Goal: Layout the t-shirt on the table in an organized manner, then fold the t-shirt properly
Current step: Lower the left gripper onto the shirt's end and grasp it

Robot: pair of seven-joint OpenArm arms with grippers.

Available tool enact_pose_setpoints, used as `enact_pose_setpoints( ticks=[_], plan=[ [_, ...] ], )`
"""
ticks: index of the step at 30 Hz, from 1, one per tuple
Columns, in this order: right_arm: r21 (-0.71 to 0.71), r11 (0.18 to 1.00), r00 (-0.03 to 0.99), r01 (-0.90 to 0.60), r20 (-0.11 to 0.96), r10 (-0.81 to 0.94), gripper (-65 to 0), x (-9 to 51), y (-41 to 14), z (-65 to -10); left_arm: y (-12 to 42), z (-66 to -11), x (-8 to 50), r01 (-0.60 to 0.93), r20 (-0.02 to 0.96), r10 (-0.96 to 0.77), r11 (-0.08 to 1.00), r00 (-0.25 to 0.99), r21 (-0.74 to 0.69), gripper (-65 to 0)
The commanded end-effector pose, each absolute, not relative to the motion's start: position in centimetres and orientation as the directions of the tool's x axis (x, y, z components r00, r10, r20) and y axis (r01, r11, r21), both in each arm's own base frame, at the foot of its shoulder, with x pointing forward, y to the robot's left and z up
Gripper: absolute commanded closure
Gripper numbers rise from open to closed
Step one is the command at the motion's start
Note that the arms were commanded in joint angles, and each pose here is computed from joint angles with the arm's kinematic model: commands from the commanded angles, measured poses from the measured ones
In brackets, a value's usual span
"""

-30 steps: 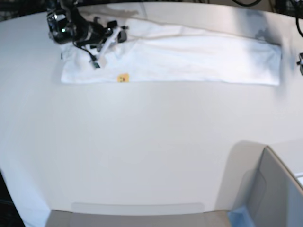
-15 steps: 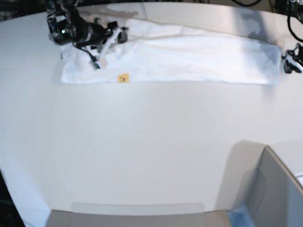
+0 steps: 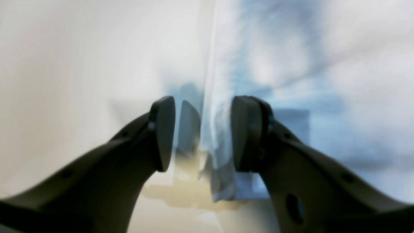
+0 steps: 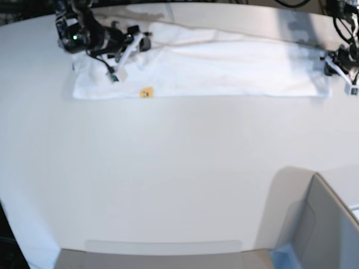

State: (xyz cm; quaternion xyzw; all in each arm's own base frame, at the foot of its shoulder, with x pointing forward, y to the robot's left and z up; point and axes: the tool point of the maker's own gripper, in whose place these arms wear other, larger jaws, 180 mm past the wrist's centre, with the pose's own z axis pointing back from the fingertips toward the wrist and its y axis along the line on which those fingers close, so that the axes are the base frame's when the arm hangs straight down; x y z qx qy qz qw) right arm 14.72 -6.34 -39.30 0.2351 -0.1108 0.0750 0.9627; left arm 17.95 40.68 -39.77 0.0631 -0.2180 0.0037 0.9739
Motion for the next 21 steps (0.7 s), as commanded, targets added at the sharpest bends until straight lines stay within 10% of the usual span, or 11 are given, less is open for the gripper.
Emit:
enact_pose_setpoints(
  ticks=[1,11,21],
  plan=[
    [0.419,0.886,0.966,-0.198,0.238,0.103,-19.9,14.5,-6.8,-39.4,41.5,-38.5,19.0,-0.026,0.456,-0.047,0.988,0.889,0.152,-29.3],
    [0.420,0.886,0.966,-0.199,0.238,0.104,-19.9,14.5,-6.8,-39.4,41.7,-39.3,18.5,-0.039,0.438,-0.023,0.990,0.899,0.133,-28.8],
    [0.421,0.885,0.966,-0.198,0.236,0.104,-19.9,14.4,-6.8,-39.4,38.6,-42.6,17.6,0.128,0.346,-0.132,0.991,0.929,0.035,-12.9]
  ],
)
